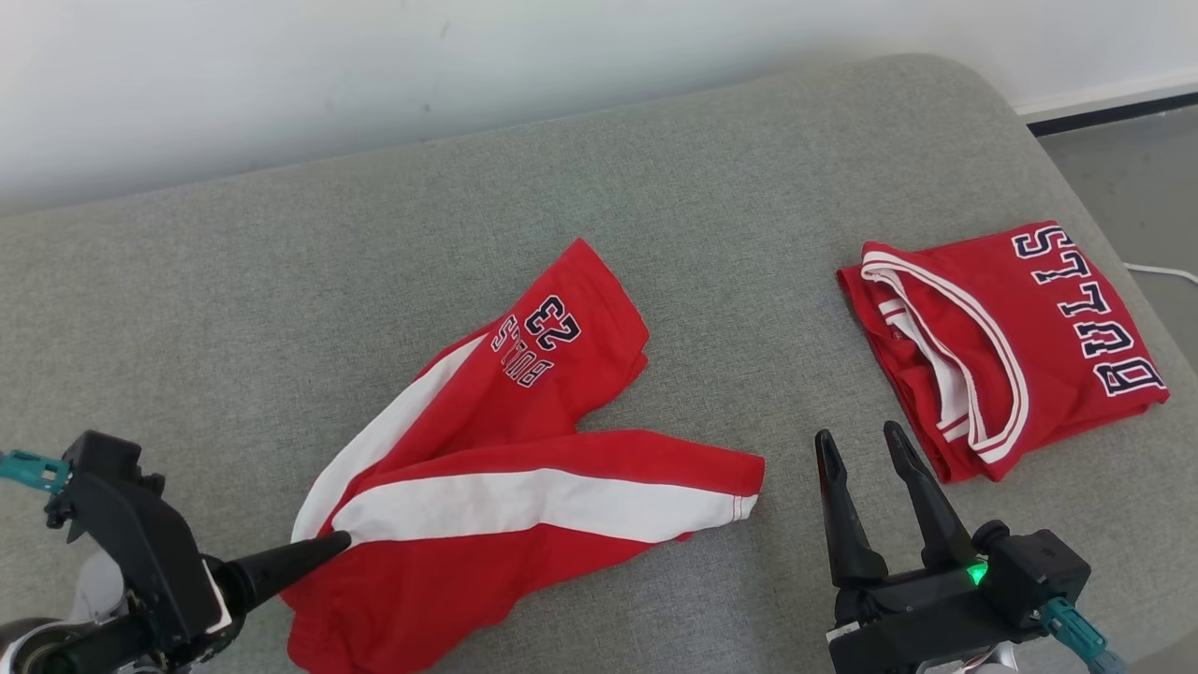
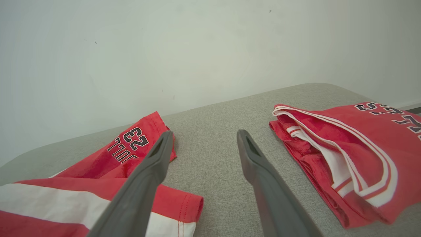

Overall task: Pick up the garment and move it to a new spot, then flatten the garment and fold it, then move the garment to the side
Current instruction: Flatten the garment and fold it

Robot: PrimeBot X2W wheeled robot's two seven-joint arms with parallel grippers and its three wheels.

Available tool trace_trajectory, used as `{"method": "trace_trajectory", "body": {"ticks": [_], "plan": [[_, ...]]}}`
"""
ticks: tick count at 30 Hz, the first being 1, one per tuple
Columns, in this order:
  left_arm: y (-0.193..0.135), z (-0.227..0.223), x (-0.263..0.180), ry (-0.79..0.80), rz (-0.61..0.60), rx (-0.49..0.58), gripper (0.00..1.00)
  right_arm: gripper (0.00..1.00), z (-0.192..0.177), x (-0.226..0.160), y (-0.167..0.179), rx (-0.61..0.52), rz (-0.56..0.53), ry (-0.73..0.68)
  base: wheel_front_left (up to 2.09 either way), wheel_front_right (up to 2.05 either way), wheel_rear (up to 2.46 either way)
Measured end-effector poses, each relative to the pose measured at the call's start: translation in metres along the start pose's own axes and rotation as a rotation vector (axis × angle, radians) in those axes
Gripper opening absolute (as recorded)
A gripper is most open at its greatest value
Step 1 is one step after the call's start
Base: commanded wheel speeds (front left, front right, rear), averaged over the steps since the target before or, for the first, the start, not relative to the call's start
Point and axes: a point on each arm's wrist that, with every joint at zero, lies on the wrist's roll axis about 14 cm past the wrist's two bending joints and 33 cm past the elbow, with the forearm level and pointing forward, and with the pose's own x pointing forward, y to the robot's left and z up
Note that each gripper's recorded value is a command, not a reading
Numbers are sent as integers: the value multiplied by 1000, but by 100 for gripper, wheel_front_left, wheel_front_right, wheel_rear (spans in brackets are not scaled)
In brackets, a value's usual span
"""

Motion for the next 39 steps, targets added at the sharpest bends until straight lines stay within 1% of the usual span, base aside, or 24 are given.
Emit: {"method": "trace_trajectory", "body": {"ticks": [8, 16, 22, 23, 24, 25, 26, 27, 28, 33, 36, 37, 39], "plan": [[-4, -13, -5, 17, -14, -25, 100, 100, 2, 0, 4, -6, 13, -7, 0, 0, 0], [3, -34, -6, 55, 17, -38, 100, 100, 0, -3, 7, -7, 21, 0, 0, 0, 0], [10, -34, -3, 19, 30, -34, 100, 100, 0, -2, 9, -7, 28, -1, 0, 0, 0], [11, -34, -3, 18, 29, -34, 93, 100, 0, -2, 9, -9, 28, 0, 0, 0, 0], [10, -34, -2, 16, 26, -35, 74, 100, 0, -1, 9, -10, 29, 0, 0, 0, 0], [9, -34, -2, 14, 20, -33, 44, 100, 0, -1, 9, -10, 29, 0, 0, 0, 0], [8, -34, -1, 12, 15, -30, 37, 100, 0, -1, 9, -10, 29, 0, 0, 0, 0], [7, -33, -2, 10, 10, -24, 20, 100, 0, -2, 9, -10, 29, 0, 0, 0, 0], [5, -32, -2, 5, 4, -13, 0, 100, 0, -2, 9, -10, 29, 0, 0, 0, 0], [-10, -16, -12, -87, -57, 20, 0, 100, 1, -3, 8, -10, 26, -2, 0, 0, 0], [-9, -23, -16, -98, -67, 32, 0, 100, 0, -2, 8, -10, 25, -2, 0, 0, 0], [-5, -30, -17, -89, -49, 51, 0, 100, 0, -2, 7, -9, 24, -1, 0, 0, 0], [13, -49, -17, -46, 24, 106, 0, 100, -2, -2, 7, -8, 24, 3, 0, 0, 0]]}}
